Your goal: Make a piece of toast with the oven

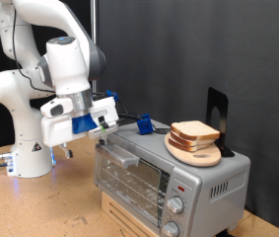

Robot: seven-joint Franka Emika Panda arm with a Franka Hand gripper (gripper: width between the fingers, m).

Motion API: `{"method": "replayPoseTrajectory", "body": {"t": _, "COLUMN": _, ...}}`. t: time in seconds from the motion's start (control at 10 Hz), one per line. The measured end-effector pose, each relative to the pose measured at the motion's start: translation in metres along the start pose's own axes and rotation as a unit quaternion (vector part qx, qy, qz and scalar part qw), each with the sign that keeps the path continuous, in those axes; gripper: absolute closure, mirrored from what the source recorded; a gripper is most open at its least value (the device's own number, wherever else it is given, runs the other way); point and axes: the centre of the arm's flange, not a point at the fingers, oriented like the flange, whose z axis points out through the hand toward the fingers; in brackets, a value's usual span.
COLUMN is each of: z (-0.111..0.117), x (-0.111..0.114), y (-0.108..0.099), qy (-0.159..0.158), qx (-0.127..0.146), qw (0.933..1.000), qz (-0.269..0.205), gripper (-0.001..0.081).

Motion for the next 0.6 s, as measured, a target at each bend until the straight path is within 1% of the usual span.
{"method": "replayPoseTrajectory", "body": {"t": 0.1, "z": 0.002, "x": 0.006, "y": 0.005, "qy": 0.007, "qx": -0.007, "qw": 0.9999, "qz": 0.008, "gripper": 0.0124}}
{"method": "replayPoseTrajectory", "body": {"t": 0.3, "z": 0.015, "x": 0.018, "y": 0.014, "qy": 0.024, "qx": -0.026, "qw": 0.9991, "qz": 0.022, "gripper": 0.0124}}
{"method": "replayPoseTrajectory", "body": {"t": 0.6, "z": 0.022, "x": 0.033, "y": 0.027, "qy": 0.038, "qx": -0.034, "qw": 0.9981, "qz": 0.034, "gripper": 0.0124}}
